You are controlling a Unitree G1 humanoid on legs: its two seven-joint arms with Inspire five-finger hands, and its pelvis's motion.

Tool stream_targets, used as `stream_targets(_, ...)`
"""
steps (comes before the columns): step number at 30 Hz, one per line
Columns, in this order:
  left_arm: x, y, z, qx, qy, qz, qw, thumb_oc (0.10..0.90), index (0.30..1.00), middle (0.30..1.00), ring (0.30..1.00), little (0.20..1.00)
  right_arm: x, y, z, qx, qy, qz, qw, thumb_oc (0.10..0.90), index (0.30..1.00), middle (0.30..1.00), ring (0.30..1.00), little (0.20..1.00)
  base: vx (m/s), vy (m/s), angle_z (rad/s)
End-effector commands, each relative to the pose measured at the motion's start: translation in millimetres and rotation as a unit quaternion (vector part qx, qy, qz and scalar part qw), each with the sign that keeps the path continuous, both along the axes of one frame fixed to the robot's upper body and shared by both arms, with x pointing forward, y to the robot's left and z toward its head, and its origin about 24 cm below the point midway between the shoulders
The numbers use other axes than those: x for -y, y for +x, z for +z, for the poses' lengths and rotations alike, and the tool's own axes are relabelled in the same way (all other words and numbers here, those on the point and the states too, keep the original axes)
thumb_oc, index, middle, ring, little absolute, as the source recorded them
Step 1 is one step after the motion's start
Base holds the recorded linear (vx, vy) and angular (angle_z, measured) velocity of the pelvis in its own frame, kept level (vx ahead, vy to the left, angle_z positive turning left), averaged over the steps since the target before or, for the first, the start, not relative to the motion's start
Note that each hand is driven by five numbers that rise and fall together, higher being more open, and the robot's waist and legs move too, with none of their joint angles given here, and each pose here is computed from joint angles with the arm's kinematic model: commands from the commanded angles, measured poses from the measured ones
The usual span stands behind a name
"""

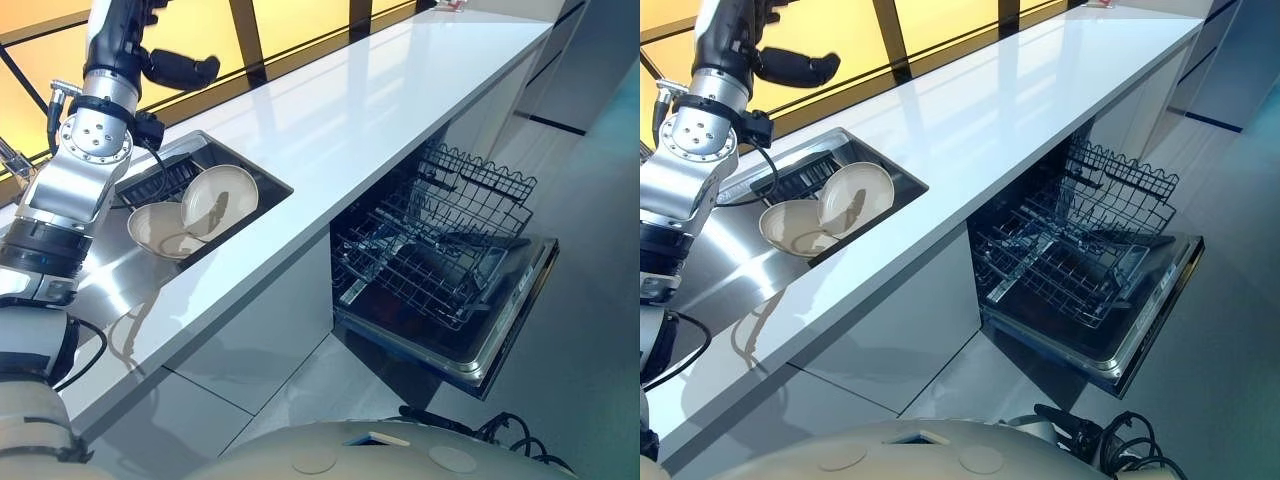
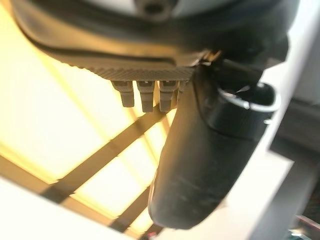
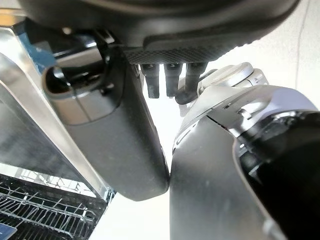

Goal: Pick up plates and place into dishwasher.

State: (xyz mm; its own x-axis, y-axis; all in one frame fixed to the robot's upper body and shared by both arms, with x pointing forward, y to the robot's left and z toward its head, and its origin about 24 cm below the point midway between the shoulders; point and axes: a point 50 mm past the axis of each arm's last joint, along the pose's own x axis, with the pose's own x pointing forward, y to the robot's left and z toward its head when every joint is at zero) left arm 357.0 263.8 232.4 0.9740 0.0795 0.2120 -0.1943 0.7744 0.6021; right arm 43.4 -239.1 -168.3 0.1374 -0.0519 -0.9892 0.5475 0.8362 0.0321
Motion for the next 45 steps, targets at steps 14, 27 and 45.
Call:
stream_targets(14,-53.2,14.1,30.0,-0.068,-0.078,0.086,0.991,0.800,0.900,0.900,0.900,0.900,37.2,-1.4,10.8,-0.008,-0.054,0.057,0.997,0.800,0.900,0.900,0.900,0.900,0.05,0.081,-0.16)
stream_targets(27,-87.7,2.6,14.8,-0.165,0.050,0.155,0.973,0.800,0.900,0.900,0.900,0.900,43.1,9.1,15.1,0.011,-0.054,0.072,0.996,0.800,0.900,0.900,0.900,0.900,0.00,0.020,-0.04)
stream_targets(45,-103.7,-6.9,-3.4,-0.229,-0.002,0.135,0.964,0.800,0.900,0.900,0.900,0.900,41.0,7.9,14.6,0.011,-0.051,0.106,0.993,0.800,0.900,0.900,0.900,0.900,0.00,-0.001,0.00)
